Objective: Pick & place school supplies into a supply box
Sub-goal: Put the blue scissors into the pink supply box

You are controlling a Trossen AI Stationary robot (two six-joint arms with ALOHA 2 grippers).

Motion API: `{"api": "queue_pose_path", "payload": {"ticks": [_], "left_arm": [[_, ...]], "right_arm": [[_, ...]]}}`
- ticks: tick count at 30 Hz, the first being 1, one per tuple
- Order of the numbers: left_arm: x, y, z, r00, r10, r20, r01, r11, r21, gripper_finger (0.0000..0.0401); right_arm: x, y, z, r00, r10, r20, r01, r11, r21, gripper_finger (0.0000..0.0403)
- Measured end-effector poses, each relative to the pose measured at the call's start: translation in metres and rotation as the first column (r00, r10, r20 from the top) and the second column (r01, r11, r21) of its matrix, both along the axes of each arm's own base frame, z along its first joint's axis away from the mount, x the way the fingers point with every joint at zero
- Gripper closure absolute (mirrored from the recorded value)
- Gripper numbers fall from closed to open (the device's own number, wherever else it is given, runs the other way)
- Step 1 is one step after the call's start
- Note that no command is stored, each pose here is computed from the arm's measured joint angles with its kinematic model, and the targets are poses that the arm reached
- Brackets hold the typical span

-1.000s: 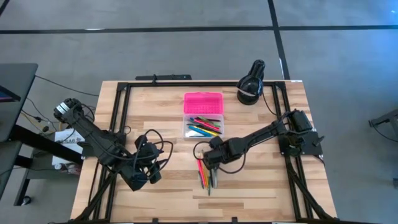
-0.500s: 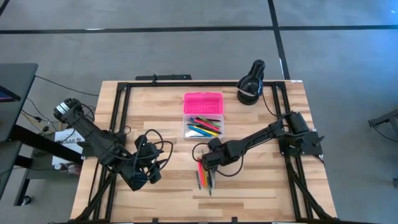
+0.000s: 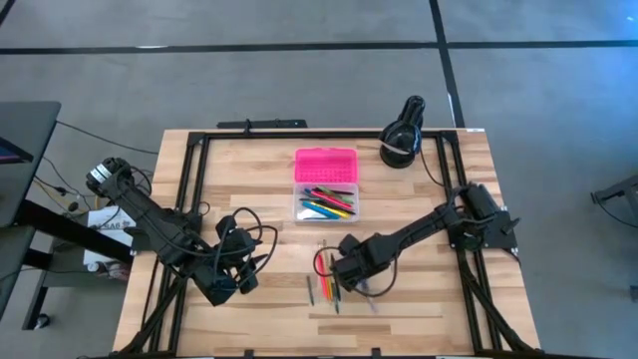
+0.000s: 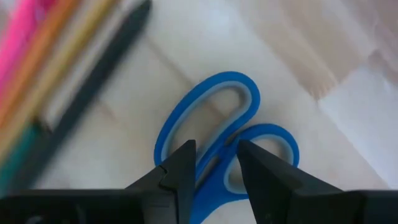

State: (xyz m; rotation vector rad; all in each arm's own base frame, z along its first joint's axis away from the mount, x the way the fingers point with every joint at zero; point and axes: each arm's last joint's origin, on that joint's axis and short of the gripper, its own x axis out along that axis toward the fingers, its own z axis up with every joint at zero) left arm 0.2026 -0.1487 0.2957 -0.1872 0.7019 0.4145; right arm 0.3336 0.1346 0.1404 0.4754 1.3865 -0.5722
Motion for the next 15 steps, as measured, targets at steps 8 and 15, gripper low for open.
{"api": "queue_pose_path", "payload": {"ticks": [8, 15], "left_arm": [[0.0, 0.0, 0.0, 1.0, 0.01, 0.014, -0.01, 1.0, 0.017, 0.0237], [0.0, 0.0, 0.0, 1.0, 0.005, 0.012, -0.005, 1.0, 0.022, 0.0237]], "right_arm": [[-0.007, 0.014, 0.012, 0.985, 0.143, -0.095, -0.145, 0.989, -0.012, 0.0285], [-0.004, 0.009, 0.014, 0.99, 0.069, -0.119, -0.061, 0.996, 0.068, 0.028]]}}
